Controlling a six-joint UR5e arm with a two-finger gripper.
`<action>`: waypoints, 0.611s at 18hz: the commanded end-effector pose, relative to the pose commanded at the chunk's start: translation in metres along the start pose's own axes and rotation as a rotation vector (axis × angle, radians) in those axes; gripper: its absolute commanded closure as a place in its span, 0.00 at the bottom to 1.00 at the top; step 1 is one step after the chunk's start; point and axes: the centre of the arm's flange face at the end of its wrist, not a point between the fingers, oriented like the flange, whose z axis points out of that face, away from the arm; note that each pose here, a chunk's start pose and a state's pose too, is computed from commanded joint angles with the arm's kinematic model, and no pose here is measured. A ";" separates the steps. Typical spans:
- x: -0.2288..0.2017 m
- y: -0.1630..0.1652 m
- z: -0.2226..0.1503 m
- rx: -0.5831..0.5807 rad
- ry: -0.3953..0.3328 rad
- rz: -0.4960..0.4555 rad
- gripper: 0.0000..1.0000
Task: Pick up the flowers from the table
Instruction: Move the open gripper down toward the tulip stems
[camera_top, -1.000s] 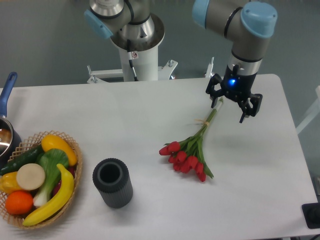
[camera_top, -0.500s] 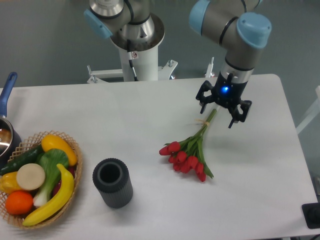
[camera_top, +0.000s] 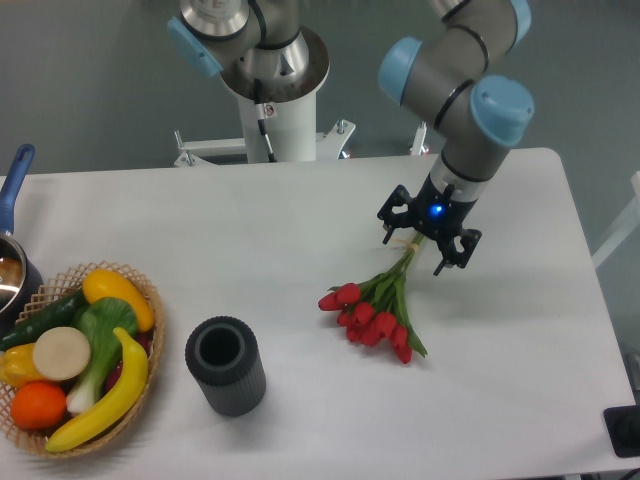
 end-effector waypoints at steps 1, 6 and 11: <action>0.004 0.002 0.007 -0.002 0.014 -0.007 0.00; 0.005 -0.001 0.018 -0.005 0.009 -0.049 0.00; 0.003 -0.006 0.029 -0.004 0.000 -0.040 0.00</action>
